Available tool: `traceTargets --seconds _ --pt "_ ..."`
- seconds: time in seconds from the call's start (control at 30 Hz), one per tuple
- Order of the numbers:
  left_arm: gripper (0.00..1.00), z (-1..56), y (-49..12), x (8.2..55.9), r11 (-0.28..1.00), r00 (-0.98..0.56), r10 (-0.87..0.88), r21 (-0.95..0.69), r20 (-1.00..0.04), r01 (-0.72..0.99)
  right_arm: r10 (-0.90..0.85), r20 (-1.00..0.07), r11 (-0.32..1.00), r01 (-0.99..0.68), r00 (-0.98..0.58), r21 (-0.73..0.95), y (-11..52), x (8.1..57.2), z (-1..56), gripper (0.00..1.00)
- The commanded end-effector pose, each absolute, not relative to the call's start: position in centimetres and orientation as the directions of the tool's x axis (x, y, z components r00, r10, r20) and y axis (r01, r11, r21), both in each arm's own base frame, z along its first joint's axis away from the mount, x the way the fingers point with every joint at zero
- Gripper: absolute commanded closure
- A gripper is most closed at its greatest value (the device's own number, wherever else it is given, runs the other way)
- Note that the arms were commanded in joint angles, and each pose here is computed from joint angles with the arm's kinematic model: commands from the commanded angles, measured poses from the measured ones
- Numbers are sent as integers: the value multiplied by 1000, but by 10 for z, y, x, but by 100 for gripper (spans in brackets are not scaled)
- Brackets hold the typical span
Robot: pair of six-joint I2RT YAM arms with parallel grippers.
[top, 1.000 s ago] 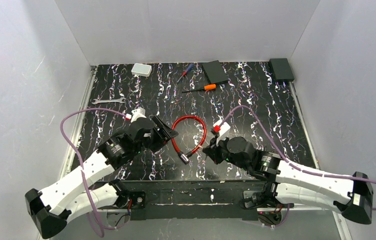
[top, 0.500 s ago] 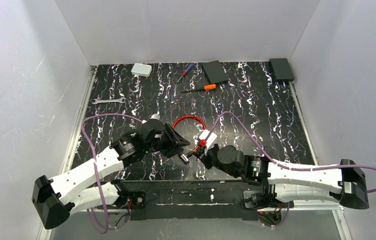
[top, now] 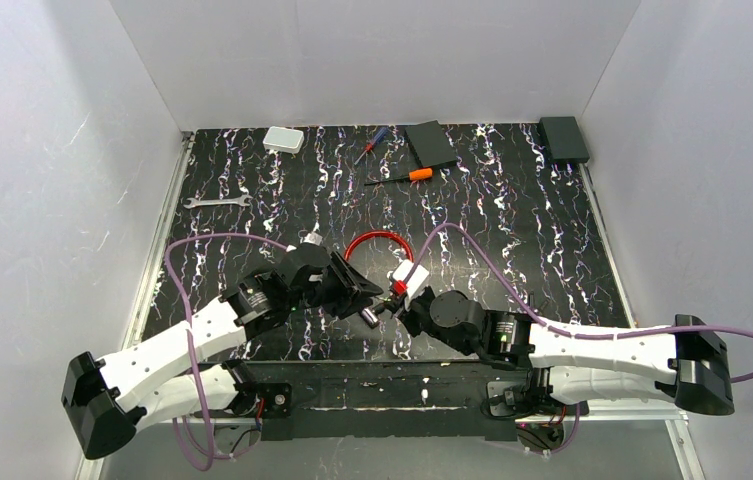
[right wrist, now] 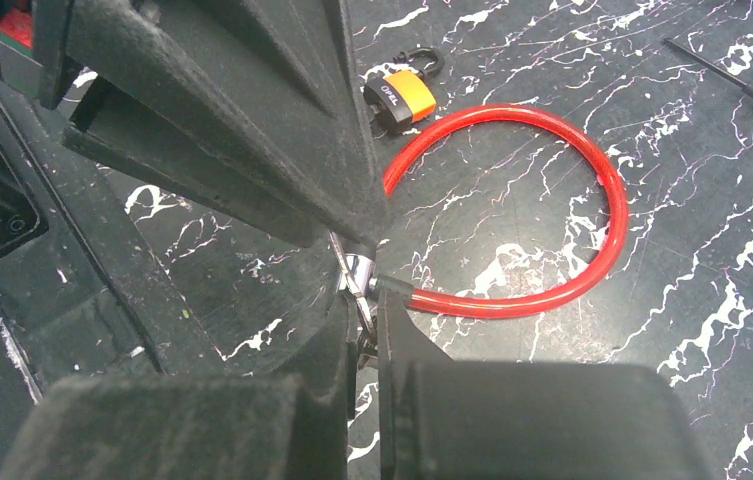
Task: Unlock with the key
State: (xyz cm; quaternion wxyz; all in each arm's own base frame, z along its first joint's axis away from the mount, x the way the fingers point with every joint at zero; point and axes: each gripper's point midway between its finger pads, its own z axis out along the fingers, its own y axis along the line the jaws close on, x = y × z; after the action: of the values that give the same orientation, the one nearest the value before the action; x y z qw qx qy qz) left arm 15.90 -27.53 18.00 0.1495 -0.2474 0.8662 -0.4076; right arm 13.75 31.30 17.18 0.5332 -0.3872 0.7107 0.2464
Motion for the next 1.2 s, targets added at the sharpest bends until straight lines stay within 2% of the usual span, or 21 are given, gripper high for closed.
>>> traceTargets --seconds 0.0,0.13,0.3,0.33,0.53,0.63,0.67,0.7,0.73,0.83,0.9,0.93,1.07,1.17 --pt "64 180 -280 160 533 -833 -550 -794 -61 -293 -189 -978 588 -808 -88 -40 325 141 210 99" --pt "70 176 -283 162 543 -834 -548 -787 -67 -294 -190 -978 588 -808 -89 -41 324 141 210 99" --pt "71 175 -287 165 546 -833 -549 -784 -68 -296 -179 -980 588 -808 -88 -35 322 140 213 99" --pt "73 175 -288 165 544 -833 -550 -785 -67 -296 -178 -980 588 -808 -87 -35 321 140 213 99" --pt "98 175 -292 167 541 -834 -548 -788 -67 -292 -195 -977 587 -808 -84 -48 320 140 209 99" --pt "100 174 -294 167 545 -836 -544 -786 -69 -290 -201 -976 592 -804 -80 -56 318 140 209 99" --pt "100 172 -290 174 561 -819 -563 -780 -113 -278 -213 -972 596 -801 -100 -49 317 140 210 99" --pt "100 174 -289 176 570 -815 -560 -782 -146 -252 -214 -971 599 -800 -107 -44 316 140 209 94" --pt "100 179 -287 179 579 -808 -559 -785 -184 -222 -215 -970 600 -799 -116 -38 316 139 209 86" --pt "100 188 -282 186 546 -770 -590 -823 -242 -160 -159 -975 575 -818 -157 38 315 129 218 44" --pt "100 196 -273 190 528 -739 -608 -843 -289 -104 -88 -977 547 -829 -192 114 309 120 232 23" --pt "100 198 -271 190 535 -734 -605 -841 -308 -88 -61 -975 544 -826 -214 147 306 117 237 17" --pt "100 208 -265 190 548 -719 -589 -837 -369 -19 50 -966 472 -847 -253 246 301 103 267 10" --pt "100 221 -265 188 537 -713 -568 -842 -411 58 102 -952 452 -839 -289 303 301 101 282 9"
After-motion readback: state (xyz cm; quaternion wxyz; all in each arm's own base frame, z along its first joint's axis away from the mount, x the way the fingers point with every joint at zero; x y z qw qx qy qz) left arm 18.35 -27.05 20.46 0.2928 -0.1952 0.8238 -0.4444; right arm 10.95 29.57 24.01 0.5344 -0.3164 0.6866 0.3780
